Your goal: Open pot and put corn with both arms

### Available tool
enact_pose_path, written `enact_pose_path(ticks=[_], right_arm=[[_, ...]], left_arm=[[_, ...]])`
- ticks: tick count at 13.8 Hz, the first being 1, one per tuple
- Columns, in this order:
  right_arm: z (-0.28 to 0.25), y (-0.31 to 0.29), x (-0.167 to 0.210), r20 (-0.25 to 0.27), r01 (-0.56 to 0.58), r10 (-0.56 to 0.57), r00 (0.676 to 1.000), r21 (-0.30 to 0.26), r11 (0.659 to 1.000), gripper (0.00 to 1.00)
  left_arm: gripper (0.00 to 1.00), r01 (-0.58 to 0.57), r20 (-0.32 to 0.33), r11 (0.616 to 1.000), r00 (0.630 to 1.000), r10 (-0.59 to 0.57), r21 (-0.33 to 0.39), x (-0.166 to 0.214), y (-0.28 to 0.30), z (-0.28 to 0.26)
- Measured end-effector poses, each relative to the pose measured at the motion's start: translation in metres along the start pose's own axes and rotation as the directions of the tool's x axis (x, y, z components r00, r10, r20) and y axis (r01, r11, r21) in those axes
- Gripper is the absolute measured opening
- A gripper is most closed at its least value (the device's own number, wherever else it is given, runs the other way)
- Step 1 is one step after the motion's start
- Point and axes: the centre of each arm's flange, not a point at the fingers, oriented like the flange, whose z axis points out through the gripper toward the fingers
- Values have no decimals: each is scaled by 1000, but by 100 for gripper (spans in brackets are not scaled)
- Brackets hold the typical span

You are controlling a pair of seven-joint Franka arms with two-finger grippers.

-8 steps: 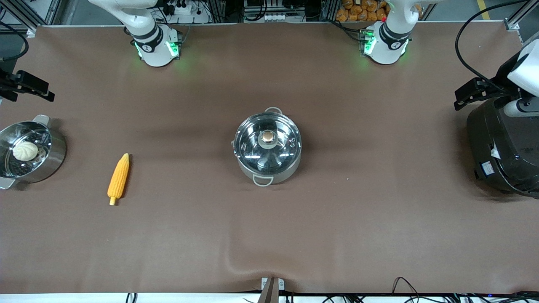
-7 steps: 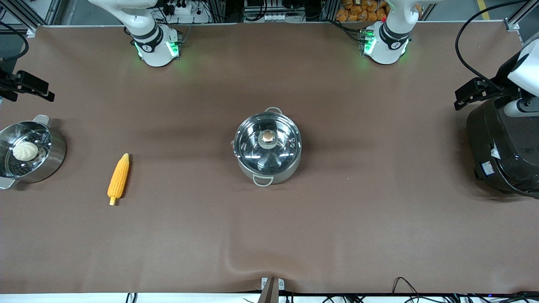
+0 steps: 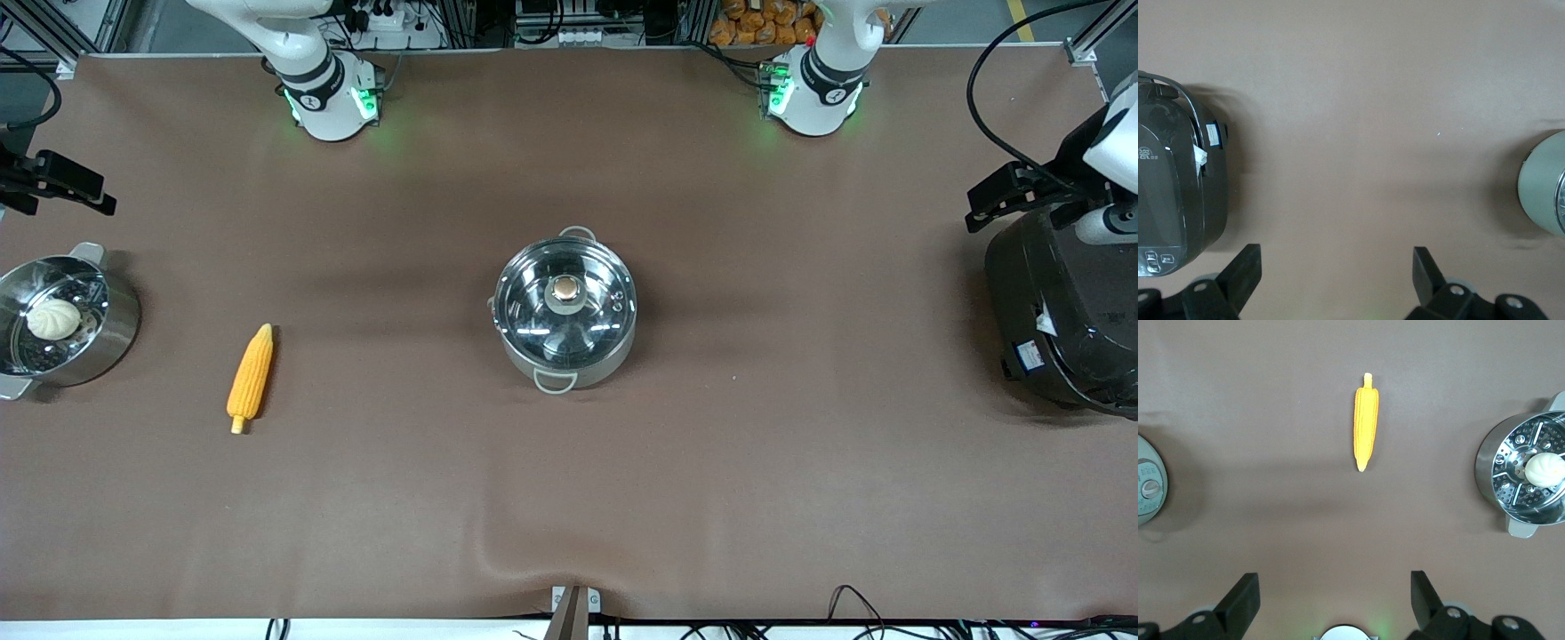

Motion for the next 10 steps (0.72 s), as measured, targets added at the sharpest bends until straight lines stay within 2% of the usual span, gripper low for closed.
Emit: enact_pose_path(ticks=[4,10], right_arm=[[9,0,5,18,1,-1,1000,1,1000,100],[47,0,17,44,2,-2,999,2,1000,100]], left_arm=[[100,22,28,999,999,-21,-44,11,53,25],[100,71,74,997,995,-68,-37,-13,242,75]])
